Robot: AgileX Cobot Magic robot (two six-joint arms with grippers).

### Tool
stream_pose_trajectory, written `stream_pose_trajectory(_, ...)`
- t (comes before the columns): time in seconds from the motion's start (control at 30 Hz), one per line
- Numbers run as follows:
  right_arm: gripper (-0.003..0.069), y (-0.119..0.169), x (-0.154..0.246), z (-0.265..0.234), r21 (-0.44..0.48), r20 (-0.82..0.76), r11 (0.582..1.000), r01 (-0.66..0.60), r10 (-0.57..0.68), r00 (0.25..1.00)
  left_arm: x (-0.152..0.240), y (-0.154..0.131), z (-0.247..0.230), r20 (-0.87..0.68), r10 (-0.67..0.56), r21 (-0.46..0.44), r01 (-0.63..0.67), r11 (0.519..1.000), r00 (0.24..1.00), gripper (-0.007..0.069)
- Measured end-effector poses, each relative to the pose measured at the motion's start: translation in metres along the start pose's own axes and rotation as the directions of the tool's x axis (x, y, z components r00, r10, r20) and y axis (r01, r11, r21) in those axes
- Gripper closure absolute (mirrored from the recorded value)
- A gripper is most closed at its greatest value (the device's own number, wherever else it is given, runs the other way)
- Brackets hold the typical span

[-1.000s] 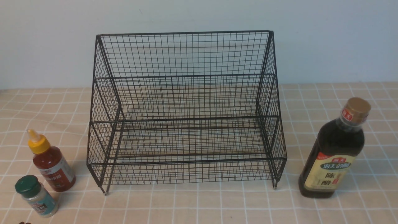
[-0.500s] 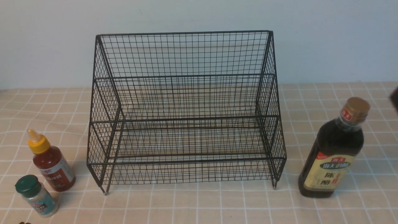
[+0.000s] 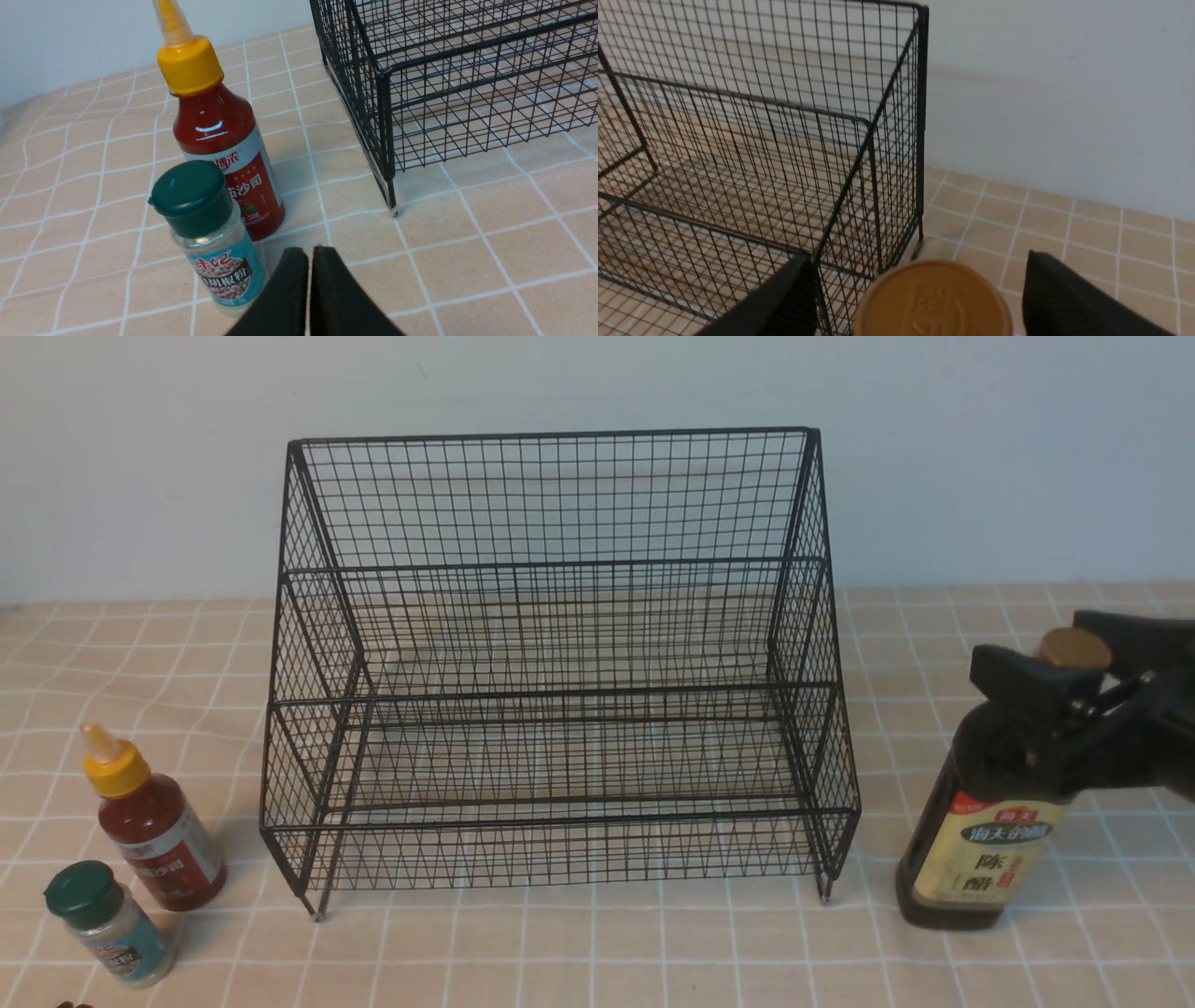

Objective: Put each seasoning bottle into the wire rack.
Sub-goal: Use the right arm to grab the condiment bottle closest to it, then use the right arm to put the condiment bottle back on the shelf

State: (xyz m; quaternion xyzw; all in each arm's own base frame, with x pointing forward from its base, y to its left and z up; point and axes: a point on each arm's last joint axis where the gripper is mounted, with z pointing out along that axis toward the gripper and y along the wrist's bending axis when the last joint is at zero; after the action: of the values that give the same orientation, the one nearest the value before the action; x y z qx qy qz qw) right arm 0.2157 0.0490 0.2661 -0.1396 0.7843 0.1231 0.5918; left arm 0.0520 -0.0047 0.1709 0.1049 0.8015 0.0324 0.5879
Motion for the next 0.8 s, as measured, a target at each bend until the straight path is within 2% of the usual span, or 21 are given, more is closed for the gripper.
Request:
stream_pose_trajectory(0.07,0.0125,-0.001,0.004,0.004,0.002,-0.023,1.0,-0.01,0.01,1.0,0.0,0.0,0.0,0.0,0.0,0.0,0.0,1.0,1.0,0.0632)
stream_pose_trajectory(0.13,0.0171,-0.002,0.007,0.008,0.002,-0.039,1.0,-0.016,0.016,0.999,0.0,0.0,0.0,0.0,0.0,0.0,0.0,1.0,1.0,0.0632)
stream_pose_trajectory(0.2,0.0325,-0.002,0.007,0.009,0.001,-0.041,1.0,-0.018,0.019,0.999,0.0,0.0,0.0,0.0,0.0,0.0,0.0,1.0,1.0,0.0632)
stream_pose_trajectory(0.27,0.0345,-0.004,0.002,0.008,0.015,-0.035,1.0,-0.003,0.003,0.999,0.0,0.0,0.0,0.0,0.0,0.0,0.0,1.0,1.0,0.0632)
stream_pose_trajectory(0.4,0.0342,-0.006,-0.02,-0.001,0.063,0.009,0.997,0.049,-0.05,0.999,0.0,0.0,0.0,0.0,0.0,0.0,0.0,1.0,1.0,0.0632)
stream_pose_trajectory(0.57,0.0342,-0.004,-0.085,-0.032,0.142,0.223,0.985,0.094,-0.124,0.967,0.0,0.0,0.0,0.0,0.0,0.0,0.0,1.0,1.0,0.0632)
stream_pose_trajectory(0.8,0.0344,0.008,-0.145,-0.055,0.09,0.436,0.976,0.197,-0.216,0.874,0.0,0.0,0.0,0.0,0.0,0.0,0.0,1.0,1.0,0.0632)
